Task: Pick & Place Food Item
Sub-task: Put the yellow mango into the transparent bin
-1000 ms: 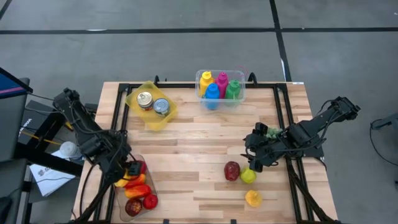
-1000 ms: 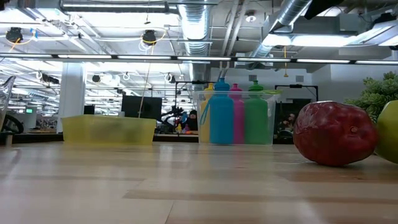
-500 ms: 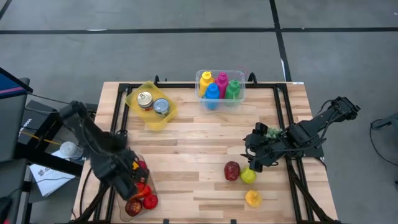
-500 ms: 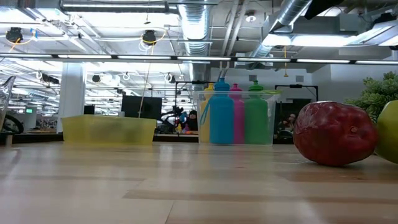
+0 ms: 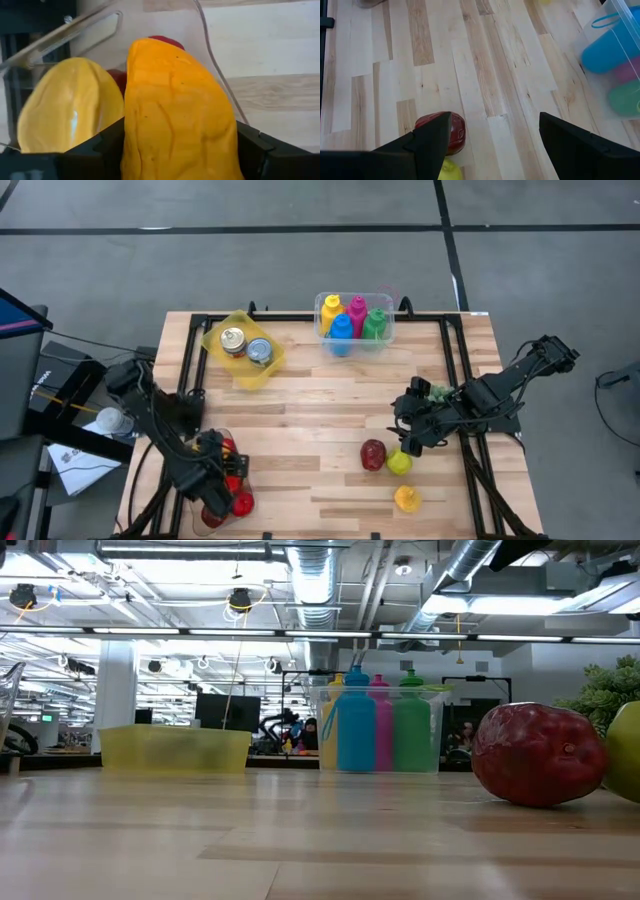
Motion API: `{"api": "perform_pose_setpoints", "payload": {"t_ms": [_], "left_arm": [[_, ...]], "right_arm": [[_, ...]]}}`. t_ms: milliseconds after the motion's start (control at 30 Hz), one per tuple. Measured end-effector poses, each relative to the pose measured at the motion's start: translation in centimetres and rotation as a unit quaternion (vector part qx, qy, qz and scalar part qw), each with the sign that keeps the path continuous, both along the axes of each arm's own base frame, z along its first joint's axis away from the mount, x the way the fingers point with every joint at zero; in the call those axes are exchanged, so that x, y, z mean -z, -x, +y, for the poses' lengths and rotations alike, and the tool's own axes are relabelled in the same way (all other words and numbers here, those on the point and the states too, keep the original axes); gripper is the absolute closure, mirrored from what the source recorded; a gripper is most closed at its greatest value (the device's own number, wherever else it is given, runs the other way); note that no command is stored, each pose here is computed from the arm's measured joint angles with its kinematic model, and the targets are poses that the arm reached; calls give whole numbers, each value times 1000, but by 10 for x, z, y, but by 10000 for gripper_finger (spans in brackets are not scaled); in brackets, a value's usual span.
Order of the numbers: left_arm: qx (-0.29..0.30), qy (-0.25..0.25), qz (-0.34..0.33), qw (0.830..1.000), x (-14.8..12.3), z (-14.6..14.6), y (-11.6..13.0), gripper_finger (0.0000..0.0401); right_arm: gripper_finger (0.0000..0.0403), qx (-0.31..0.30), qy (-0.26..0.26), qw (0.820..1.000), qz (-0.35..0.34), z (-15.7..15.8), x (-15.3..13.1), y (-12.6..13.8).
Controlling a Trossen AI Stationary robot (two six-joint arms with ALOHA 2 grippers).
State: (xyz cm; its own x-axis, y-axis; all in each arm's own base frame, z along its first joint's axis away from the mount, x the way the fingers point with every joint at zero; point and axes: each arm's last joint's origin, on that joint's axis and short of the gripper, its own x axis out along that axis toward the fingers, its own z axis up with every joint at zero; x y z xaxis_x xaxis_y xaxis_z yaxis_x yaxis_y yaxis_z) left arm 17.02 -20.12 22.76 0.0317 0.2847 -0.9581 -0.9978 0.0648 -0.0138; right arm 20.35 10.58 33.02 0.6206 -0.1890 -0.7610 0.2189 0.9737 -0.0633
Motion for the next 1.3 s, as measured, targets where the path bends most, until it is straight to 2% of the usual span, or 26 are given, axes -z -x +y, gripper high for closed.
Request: {"api": "perform_pose_setpoints", "payload": {"t_ms": [433, 900, 1300], "left_arm": [[18, -8, 3, 1000, 1, 1, 0, 161], [22, 19, 0, 1000, 14, 0, -2, 161], [29, 25, -54, 998, -8, 11, 4, 161]], "right_arm": [[111, 0, 0, 1000, 0, 0, 0, 0], [111, -1, -1, 1000, 0, 0, 0, 0], [111, -4, 1, 1000, 1, 0, 0, 0]]}}
